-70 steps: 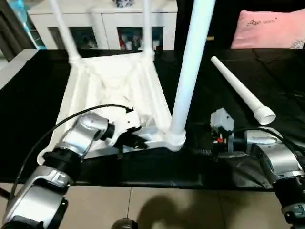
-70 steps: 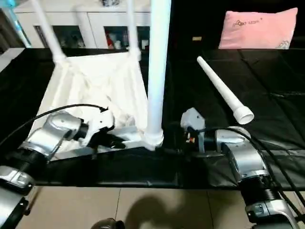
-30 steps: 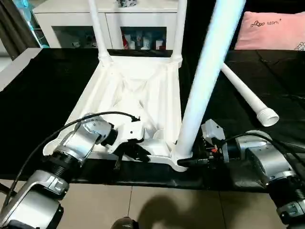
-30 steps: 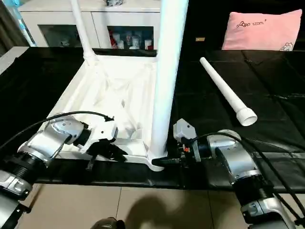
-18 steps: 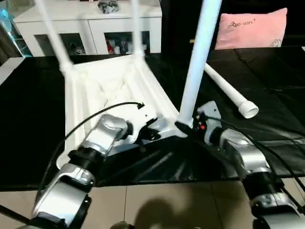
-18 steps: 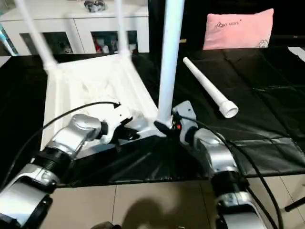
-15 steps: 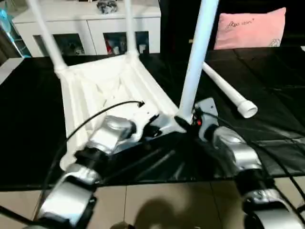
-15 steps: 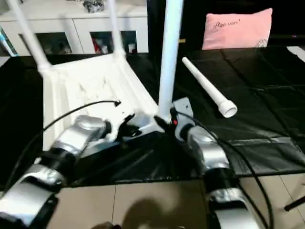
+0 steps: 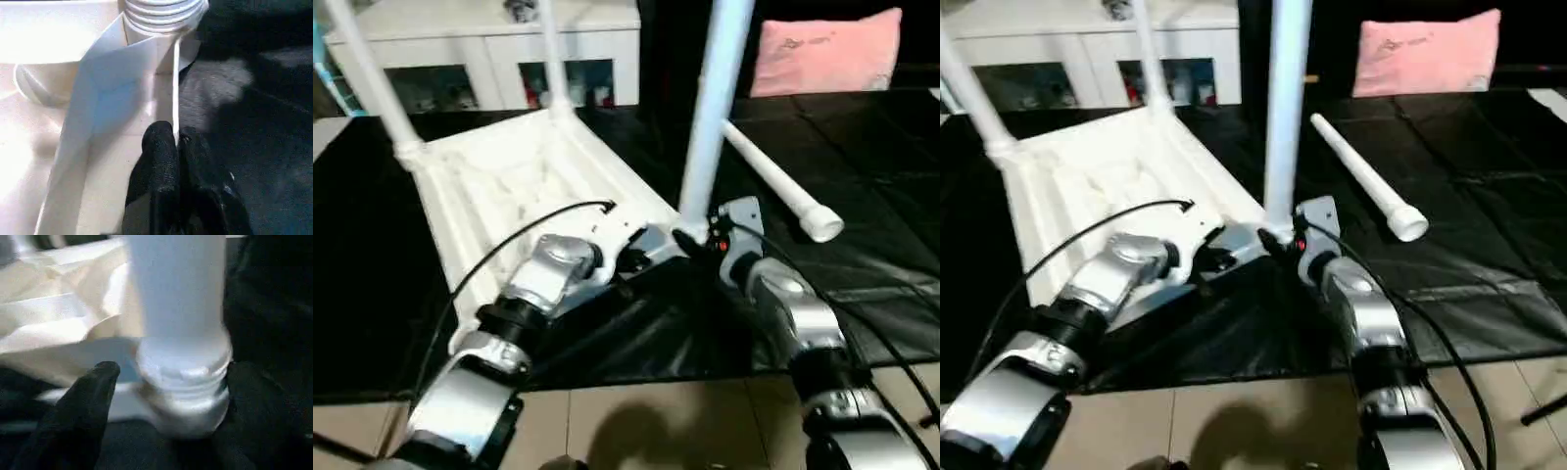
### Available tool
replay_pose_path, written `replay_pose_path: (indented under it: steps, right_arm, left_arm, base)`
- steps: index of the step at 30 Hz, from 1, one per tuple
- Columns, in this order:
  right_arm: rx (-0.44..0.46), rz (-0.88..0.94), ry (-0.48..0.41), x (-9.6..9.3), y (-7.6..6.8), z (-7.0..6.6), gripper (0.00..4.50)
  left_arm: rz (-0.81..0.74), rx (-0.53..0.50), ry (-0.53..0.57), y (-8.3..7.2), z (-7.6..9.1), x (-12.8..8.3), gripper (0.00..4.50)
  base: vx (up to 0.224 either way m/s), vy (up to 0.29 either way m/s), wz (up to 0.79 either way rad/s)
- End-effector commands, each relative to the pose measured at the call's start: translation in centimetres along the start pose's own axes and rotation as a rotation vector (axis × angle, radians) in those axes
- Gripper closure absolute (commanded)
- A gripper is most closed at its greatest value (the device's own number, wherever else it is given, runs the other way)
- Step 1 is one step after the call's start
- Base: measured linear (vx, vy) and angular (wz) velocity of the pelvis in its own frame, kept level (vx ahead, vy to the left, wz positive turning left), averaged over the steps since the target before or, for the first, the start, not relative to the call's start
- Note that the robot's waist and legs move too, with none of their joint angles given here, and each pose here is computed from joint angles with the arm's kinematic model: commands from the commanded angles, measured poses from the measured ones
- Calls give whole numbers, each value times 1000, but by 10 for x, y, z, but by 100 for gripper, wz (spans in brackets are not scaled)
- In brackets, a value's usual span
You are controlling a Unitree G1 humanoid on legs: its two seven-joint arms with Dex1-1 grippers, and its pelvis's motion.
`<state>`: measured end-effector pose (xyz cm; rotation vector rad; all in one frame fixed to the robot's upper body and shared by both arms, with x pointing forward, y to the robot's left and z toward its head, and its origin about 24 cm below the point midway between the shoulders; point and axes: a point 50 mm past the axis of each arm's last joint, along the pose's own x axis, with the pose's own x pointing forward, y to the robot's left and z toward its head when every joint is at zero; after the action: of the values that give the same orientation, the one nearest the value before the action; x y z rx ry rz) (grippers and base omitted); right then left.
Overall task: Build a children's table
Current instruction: Rotate leg to tighten
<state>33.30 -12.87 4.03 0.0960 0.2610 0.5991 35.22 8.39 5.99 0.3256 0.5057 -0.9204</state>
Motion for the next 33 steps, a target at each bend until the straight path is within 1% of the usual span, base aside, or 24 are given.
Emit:
replay_pose_path:
  steps: [1,2,3,5,32,33]
  right_arm:
    - [-12,119,6,5,16,0,40]
    - [-36,141,-7,0,12,3,22]
    - [-53,156,-15,-4,9,5,14]
    - [-53,156,-15,-4,9,5,2]
    - [-53,156,-15,-4,9,5,2]
    - [-72,186,-24,-10,6,8,2]
  left_arm:
    - [-2,67,-54,2,21,-2,450]
    - [-12,80,-49,4,18,-5,450]
    - [-20,89,-46,5,16,-7,450]
    - [-20,89,-46,5,16,-7,450]
    - [-20,89,-46,5,16,-7,450]
    - [-37,104,-41,6,13,-9,450]
  base:
    - [0,0,0]
    - [0,0,0]
    - [0,0,0]
    - [0,0,0]
    - [0,0,0]
    - [0,0,0]
